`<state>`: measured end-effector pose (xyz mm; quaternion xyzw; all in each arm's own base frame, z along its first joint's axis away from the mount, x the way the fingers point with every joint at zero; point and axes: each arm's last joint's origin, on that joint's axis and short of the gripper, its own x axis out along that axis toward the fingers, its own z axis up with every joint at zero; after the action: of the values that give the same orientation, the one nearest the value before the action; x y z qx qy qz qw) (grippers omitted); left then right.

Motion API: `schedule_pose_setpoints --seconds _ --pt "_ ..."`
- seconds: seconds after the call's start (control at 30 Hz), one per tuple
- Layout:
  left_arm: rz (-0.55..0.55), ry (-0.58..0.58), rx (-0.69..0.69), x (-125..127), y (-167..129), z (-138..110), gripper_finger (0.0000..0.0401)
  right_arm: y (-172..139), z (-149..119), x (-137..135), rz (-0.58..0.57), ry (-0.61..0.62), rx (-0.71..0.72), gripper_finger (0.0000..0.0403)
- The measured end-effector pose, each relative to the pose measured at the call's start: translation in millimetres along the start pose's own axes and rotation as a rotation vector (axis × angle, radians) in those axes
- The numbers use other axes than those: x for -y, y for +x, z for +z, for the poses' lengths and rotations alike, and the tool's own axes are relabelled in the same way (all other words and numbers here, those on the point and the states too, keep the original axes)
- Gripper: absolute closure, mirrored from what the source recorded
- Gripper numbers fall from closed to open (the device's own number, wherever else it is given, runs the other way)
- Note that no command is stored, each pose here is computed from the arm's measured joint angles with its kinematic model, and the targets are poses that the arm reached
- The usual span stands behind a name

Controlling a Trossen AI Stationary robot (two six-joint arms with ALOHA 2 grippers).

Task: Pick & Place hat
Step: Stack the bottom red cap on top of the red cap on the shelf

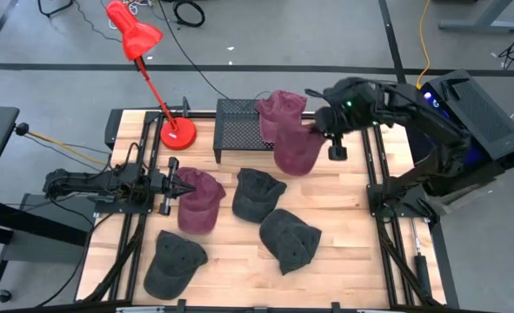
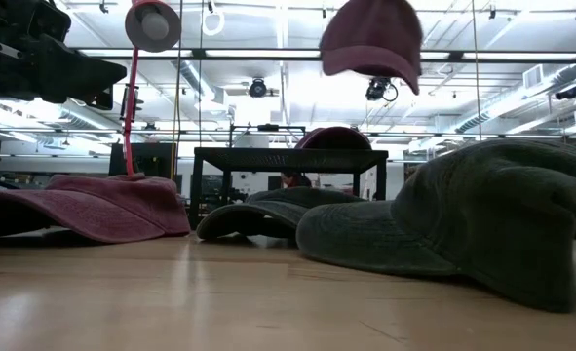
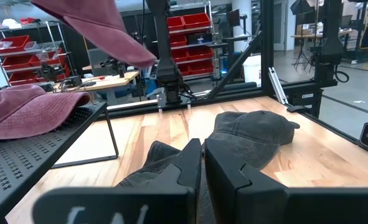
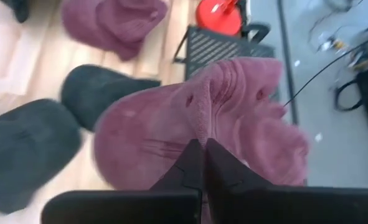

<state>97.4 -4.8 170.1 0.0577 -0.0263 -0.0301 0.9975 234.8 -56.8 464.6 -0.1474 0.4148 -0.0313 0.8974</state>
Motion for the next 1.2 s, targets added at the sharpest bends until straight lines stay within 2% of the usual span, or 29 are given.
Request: schedule_pose_setpoints --seconds 0.2,0.5,0.87,1.2 --pt "0.000 0.000 -0.001 0.0 0.0 -0.2 0.0373 12.5 6.9 18.1 -0.067 -0.079 0.053 0.0403" --pt "0.000 0.000 0.000 0.0 0.0 -0.1 0.0373 34.4 11.9 44.7 -0.149 -0.088 0.080 0.0403" --pt "0.000 0.000 0.000 0.0 0.0 -0.1 0.0373 60.4 2.4 73.1 -0.219 -0.121 -0.025 0.0403" --pt "0.000 0.000 0.000 0.0 0.0 -0.1 0.0373 73.1 -2.3 87.5 -0.230 -0.141 -0.047 0.0403"
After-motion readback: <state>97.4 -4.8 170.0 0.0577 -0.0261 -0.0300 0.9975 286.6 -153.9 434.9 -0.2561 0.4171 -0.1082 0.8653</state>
